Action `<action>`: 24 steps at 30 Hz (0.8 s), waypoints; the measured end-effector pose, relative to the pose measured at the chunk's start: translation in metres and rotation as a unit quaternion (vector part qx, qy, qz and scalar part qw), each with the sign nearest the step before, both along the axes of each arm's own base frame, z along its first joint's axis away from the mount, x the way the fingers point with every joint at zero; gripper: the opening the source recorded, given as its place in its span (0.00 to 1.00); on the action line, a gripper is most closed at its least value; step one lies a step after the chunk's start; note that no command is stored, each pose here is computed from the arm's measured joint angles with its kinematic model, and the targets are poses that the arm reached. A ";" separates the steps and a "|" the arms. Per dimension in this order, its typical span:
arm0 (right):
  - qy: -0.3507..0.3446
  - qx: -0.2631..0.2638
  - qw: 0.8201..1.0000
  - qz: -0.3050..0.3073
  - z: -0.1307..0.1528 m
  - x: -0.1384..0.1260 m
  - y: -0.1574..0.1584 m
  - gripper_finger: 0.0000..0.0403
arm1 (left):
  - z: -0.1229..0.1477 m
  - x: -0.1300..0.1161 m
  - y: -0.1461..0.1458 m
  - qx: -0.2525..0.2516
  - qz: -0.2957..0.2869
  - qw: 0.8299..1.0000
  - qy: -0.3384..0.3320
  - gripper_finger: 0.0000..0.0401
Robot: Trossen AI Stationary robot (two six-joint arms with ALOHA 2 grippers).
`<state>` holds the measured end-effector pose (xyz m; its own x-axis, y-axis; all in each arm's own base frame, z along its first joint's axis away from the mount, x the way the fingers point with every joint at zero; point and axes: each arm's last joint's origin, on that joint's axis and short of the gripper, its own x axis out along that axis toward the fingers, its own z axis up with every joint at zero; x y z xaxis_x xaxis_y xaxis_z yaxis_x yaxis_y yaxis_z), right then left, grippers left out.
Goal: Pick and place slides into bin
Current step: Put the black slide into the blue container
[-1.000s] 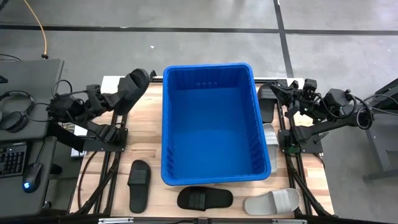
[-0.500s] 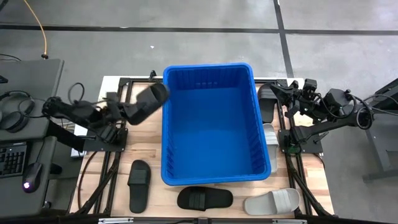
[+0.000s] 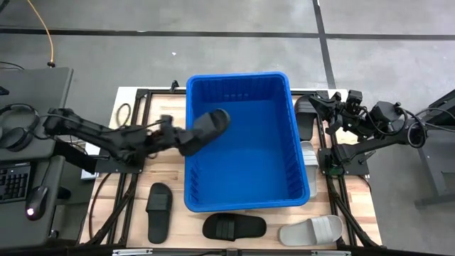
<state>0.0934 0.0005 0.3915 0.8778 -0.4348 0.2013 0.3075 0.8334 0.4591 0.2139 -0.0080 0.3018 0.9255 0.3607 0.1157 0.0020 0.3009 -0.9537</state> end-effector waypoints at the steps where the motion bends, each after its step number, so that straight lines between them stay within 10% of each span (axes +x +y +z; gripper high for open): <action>1: 0.000 0.000 1.000 0.000 0.000 0.000 0.000 0.00 | 0.000 0.007 0.004 0.004 -0.010 1.000 0.008 0.00; 12: -0.031 0.035 0.999 0.008 0.003 -0.001 0.000 0.00 | 0.035 0.086 0.085 0.084 -0.073 0.984 0.142 0.00; 24: -0.024 0.049 0.998 0.012 0.000 0.000 0.000 0.00 | -0.012 0.133 0.169 0.053 -0.108 0.955 0.270 0.00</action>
<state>0.0932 0.0005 0.3916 0.8780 -0.4341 0.2016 0.2640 0.7906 0.5525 0.3467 0.1607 0.2893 0.9125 0.1670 -0.3735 -0.4078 0.4440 -0.7978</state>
